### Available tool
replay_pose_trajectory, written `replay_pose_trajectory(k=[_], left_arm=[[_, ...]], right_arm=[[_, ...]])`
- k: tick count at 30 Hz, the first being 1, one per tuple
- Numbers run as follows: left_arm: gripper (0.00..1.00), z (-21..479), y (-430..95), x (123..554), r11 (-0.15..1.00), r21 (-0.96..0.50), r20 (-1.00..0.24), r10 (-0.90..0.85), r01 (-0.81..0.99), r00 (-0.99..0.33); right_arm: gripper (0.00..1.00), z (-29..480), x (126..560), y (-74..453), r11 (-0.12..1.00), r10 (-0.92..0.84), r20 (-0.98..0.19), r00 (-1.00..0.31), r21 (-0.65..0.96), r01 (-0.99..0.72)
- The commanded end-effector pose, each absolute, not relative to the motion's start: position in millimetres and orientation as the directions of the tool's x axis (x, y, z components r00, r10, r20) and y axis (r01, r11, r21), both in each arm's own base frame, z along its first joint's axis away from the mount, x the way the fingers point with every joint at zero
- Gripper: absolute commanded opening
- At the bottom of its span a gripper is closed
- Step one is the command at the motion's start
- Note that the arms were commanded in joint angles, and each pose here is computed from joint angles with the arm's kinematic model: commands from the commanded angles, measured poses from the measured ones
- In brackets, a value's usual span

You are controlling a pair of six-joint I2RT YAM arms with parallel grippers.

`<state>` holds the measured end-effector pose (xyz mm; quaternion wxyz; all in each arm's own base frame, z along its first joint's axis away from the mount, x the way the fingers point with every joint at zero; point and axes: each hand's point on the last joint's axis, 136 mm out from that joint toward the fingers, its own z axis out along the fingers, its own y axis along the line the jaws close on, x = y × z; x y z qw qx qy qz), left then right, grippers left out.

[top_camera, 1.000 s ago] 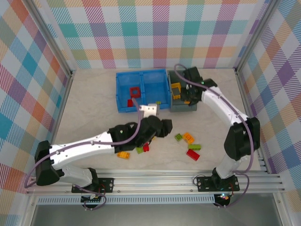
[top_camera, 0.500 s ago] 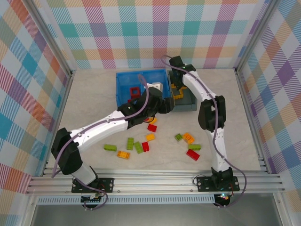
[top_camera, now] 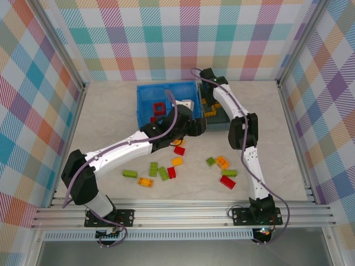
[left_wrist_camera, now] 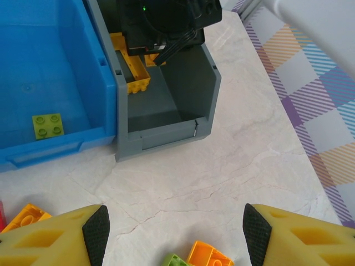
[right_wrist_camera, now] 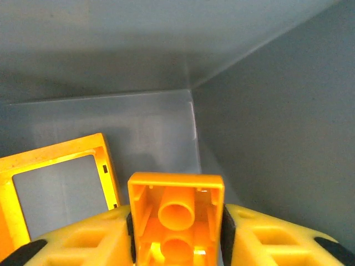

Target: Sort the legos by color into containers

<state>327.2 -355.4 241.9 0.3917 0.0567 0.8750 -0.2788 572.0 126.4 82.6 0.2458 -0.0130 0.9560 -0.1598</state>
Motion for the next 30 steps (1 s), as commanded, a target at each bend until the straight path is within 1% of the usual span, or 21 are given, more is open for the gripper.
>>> replay_pose_trajectory(k=[1, 3, 6, 12, 15, 16, 18, 21, 22, 24, 25, 27, 28, 30], left_arm=[[0.67, 259.2, -345.1, 322.2, 0.827, -0.456, -0.731, -0.137, 0.329, -0.669], [0.67, 259.3, -340.1, 320.6, 0.833, -0.454, -0.730, -0.143, 0.317, -0.669], [0.67, 256.2, -332.9, 317.0, 0.840, -0.453, -0.722, -0.151, 0.298, -0.675], [0.67, 234.4, -289.4, 302.2, 0.913, -0.371, -0.685, -0.146, 0.170, -0.714], [0.67, 220.0, -250.8, 288.8, 0.953, -0.302, -0.652, -0.176, 0.040, -0.737], [0.67, 215.5, -235.1, 283.5, 0.959, -0.282, -0.639, -0.203, -0.020, -0.742], [0.68, 203.4, -203.2, 268.8, 0.965, -0.234, -0.613, -0.241, -0.118, -0.753], [0.72, 179.7, -155.1, 243.3, 0.936, -0.223, -0.554, -0.351, -0.272, -0.755], [0.74, 168.7, -139.9, 234.5, 0.918, -0.226, -0.525, -0.396, -0.326, -0.753], [0.75, 146.9, -113.6, 219.7, 0.870, -0.243, -0.469, -0.492, -0.428, -0.734], [0.76, 137.6, -105.5, 215.0, 0.845, -0.259, -0.441, -0.535, -0.468, -0.721], [0.79, 120.0, -91.2, 207.2, 0.772, -0.300, -0.382, -0.636, -0.560, -0.671], [0.81, 113.8, -84.8, 204.6, 0.736, -0.308, -0.363, -0.677, -0.603, -0.640], [0.81, 102.6, -75.9, 201.6, 0.667, -0.326, -0.326, -0.745, -0.670, -0.582]], right_arm=[[0.52, 109.4, 572.5, 130.6, 0.960, -0.098, -0.497, -0.862, -0.275, 0.049], [0.55, 126.7, 571.1, 135.2, 0.968, -0.092, -0.521, -0.849, -0.246, 0.046], [0.55, 160.2, 566.5, 140.3, 0.978, -0.075, -0.564, -0.823, -0.202, 0.049], [0.54, 240.1, 540.7, 155.1, 0.994, -0.049, -0.661, -0.749, -0.107, 0.030], [0.54, 274.8, 511.2, 172.2, 0.999, -0.046, -0.699, -0.714, -0.044, -0.021], [0.54, 285.1, 495.7, 183.8, 0.998, -0.052, -0.711, -0.701, -0.010, -0.064], [0.55, 288.5, 464.0, 212.6, 0.980, -0.085, -0.730, -0.678, 0.060, -0.187], [0.60, 293.5, 391.1, 265.5, 0.880, -0.165, -0.780, -0.604, 0.160, -0.447], [0.62, 294.1, 360.1, 287.2, 0.805, -0.191, -0.798, -0.572, 0.205, -0.556], [0.68, 288.8, 295.6, 318.5, 0.642, -0.213, -0.813, -0.541, 0.301, -0.705], [0.70, 285.4, 270.0, 329.7, 0.576, -0.227, -0.815, -0.533, 0.329, -0.748], [0.75, 272.1, 218.4, 347.8, 0.478, -0.284, -0.816, -0.504, 0.335, -0.812], [0.77, 264.0, 200.0, 353.7, 0.447, -0.310, -0.810, -0.498, 0.339, -0.828], [0.80, 248.6, 163.9, 364.9, 0.378, -0.359, -0.793, -0.492, 0.359, -0.854]])
